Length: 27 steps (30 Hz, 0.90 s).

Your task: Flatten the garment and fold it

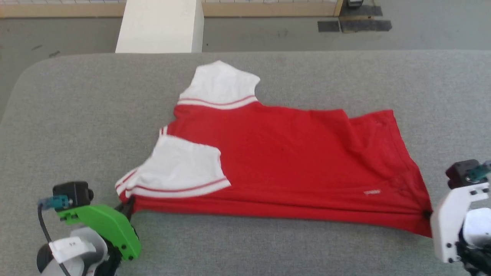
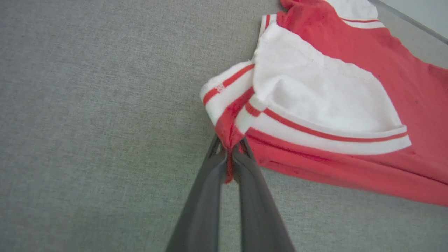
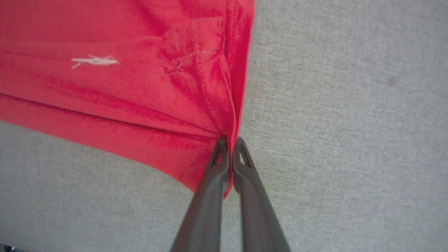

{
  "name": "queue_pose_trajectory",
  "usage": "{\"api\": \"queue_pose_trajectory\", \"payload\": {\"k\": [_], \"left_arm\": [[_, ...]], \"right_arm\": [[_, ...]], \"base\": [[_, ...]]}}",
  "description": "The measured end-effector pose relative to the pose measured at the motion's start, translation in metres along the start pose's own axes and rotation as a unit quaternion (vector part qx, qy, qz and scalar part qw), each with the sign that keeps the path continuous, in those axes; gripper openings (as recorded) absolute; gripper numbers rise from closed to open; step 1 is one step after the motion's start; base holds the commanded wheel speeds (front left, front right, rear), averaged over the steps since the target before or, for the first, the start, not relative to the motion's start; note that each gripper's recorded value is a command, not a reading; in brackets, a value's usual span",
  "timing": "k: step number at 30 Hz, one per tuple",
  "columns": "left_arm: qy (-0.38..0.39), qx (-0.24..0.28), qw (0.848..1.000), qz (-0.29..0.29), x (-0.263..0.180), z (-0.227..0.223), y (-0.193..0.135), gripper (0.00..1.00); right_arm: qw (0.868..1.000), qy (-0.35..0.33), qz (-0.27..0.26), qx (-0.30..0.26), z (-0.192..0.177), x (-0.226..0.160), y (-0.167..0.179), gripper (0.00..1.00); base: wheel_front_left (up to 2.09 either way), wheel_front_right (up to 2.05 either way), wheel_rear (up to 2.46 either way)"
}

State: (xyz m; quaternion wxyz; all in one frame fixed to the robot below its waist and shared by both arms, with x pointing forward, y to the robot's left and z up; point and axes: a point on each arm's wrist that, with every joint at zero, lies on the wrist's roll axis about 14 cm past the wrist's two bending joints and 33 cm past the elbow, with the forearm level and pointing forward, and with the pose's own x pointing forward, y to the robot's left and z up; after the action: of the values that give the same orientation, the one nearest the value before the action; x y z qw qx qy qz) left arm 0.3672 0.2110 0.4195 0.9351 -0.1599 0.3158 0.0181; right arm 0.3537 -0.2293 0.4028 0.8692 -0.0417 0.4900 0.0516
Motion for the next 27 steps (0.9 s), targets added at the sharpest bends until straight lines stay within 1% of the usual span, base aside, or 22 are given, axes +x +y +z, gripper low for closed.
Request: {"api": "queue_pose_trajectory", "payload": {"k": [3,4,5,7,8,9,12,13,14,15,16,19,21,24,27], "left_arm": [[0.009,-0.014,1.0,-0.005,-0.011,-0.008,-0.003,0.0],[0.027,-0.03,0.999,-0.003,-0.025,-0.021,-0.003,0.0],[0.035,-0.035,0.999,-0.001,-0.03,-0.027,-0.002,0.0],[0.056,-0.044,0.997,0.006,-0.04,-0.042,0.0,0.0],[0.082,-0.058,0.995,0.007,-0.049,-0.058,0.0,0.0],[0.104,-0.06,0.993,0.009,-0.053,-0.069,0.001,0.0],[0.13,-0.073,0.989,0.014,-0.06,-0.085,0.004,0.0],[0.135,-0.073,0.988,0.014,-0.061,-0.088,0.005,0.39],[0.136,-0.075,0.988,0.013,-0.062,-0.089,0.005,1.0],[0.133,-0.075,0.988,0.014,-0.062,-0.088,0.006,1.0],[0.128,-0.074,0.989,0.016,-0.062,-0.085,0.008,1.0],[0.109,-0.064,0.992,0.009,-0.058,-0.073,0.007,1.0],[0.074,-0.046,0.996,0.003,-0.054,-0.051,0.006,1.0],[0.003,-0.008,1.0,-0.015,-0.046,-0.008,-0.003,1.0],[-0.073,0.025,0.996,-0.036,-0.039,0.038,-0.018,1.0]], "right_arm": [[1.0,0.014,0.003,0.008,-0.009,-0.009,-0.007,0.0],[0.999,0.037,0.012,0.014,-0.025,-0.015,-0.005,0.0],[0.999,0.046,0.014,0.015,-0.031,-0.016,-0.005,0.0],[0.998,0.059,0.017,0.02,-0.042,-0.019,-0.003,0.0],[0.997,0.067,0.018,0.022,-0.049,-0.021,-0.002,0.0],[0.997,0.071,0.019,0.024,-0.052,-0.021,-0.001,0.0],[0.996,0.083,0.021,0.029,-0.062,-0.021,0.001,0.0],[0.996,0.085,0.024,0.032,-0.066,-0.021,0.003,0.0],[0.996,0.083,0.025,0.035,-0.067,-0.021,0.004,0.46],[0.996,0.083,0.026,0.037,-0.069,-0.022,0.005,0.97],[0.996,0.076,0.023,0.04,-0.068,-0.023,0.003,1.0],[0.997,0.052,0.02,0.048,-0.061,-0.025,0.0,1.0],[0.998,0.018,0.016,0.056,-0.048,-0.029,-0.003,1.0],[0.997,-0.05,0.006,0.065,-0.015,-0.038,-0.011,1.0],[0.99,-0.124,-0.014,0.066,0.022,-0.05,-0.022,1.0]], "base": [[0.0,0.0,0.0],[0.0,0.0,0.0],[0.0,0.0,0.0],[0.0,0.0,0.0],[0.0,0.0,0.0],[0.0,0.0,0.0],[0.0,0.0,0.0],[0.0,0.0,0.0],[0.0,0.0,0.0],[0.0,0.0,0.0],[0.0,0.0,0.0],[0.0,0.0,0.0],[0.0,0.0,0.0],[0.0,0.0,0.0],[0.0,0.0,0.0]]}}
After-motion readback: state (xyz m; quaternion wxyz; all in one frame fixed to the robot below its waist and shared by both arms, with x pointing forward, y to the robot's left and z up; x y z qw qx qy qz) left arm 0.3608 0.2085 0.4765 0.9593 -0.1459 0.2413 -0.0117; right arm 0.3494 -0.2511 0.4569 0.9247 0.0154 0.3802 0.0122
